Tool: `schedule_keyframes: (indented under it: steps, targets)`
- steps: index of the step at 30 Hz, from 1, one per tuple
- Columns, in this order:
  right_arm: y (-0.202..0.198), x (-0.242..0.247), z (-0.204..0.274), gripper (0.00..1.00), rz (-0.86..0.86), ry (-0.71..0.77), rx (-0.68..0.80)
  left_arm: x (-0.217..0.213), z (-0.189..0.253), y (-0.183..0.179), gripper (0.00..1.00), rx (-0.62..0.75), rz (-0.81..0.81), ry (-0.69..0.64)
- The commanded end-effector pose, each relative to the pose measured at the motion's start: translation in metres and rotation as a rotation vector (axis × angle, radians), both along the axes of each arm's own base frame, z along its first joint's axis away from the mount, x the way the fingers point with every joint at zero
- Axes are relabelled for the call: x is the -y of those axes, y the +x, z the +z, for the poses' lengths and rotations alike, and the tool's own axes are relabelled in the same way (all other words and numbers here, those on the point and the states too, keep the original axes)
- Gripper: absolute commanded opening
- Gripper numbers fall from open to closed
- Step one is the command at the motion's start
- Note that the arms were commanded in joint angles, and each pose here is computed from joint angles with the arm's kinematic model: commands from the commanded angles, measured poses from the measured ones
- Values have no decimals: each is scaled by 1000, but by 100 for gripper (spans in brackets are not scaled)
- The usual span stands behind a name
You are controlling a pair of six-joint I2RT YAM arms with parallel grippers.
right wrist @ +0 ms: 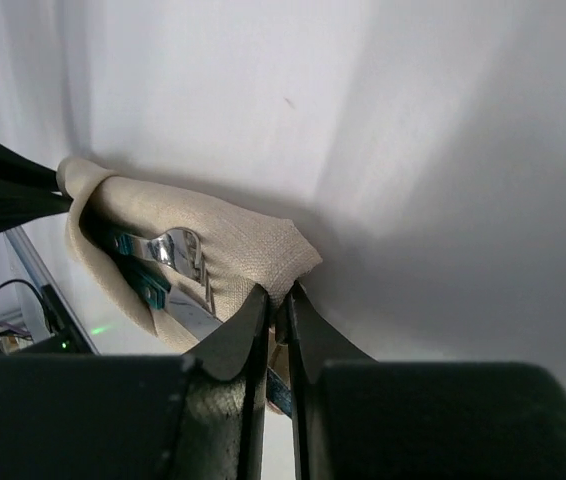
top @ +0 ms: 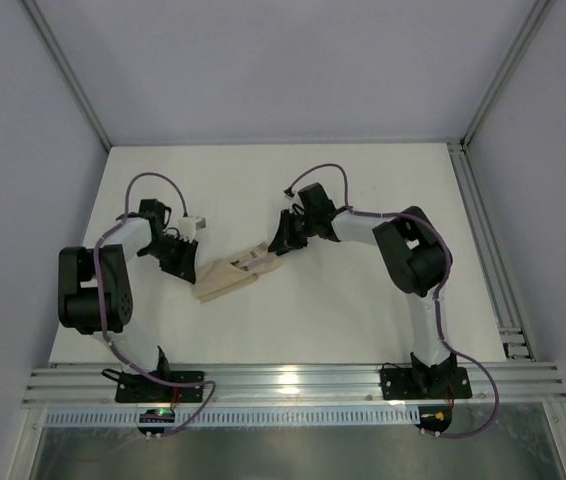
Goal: Fold the napkin into a case and place the utensils inside
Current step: Move the smaller rectangle folded napkin to the center of the board, then reset both arms
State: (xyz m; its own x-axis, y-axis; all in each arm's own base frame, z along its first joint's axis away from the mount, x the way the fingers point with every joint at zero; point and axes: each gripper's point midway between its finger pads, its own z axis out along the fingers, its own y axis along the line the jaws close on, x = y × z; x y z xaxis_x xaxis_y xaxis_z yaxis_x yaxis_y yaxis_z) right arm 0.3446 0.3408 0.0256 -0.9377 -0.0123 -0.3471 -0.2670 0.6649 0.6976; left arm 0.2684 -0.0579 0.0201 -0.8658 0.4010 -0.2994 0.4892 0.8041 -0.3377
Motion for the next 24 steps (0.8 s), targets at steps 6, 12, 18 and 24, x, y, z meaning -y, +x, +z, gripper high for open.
schedule_keyframes:
  steps: [6, 12, 18, 24]
  targets:
    - [45, -55, 6, 13, 71, -42, 38, -51, 11, 5, 21, 60, 86, 45]
    - [66, -61, 15, 39, 76, -65, 91, -56, 11, 4, 24, 63, 98, 53]
    - [90, -50, 59, 49, 57, -106, 215, -58, 15, 4, 29, 72, 114, 56]
    - [110, 5, 87, 40, -113, -315, 358, -60, 17, 0, 29, 68, 115, 72]
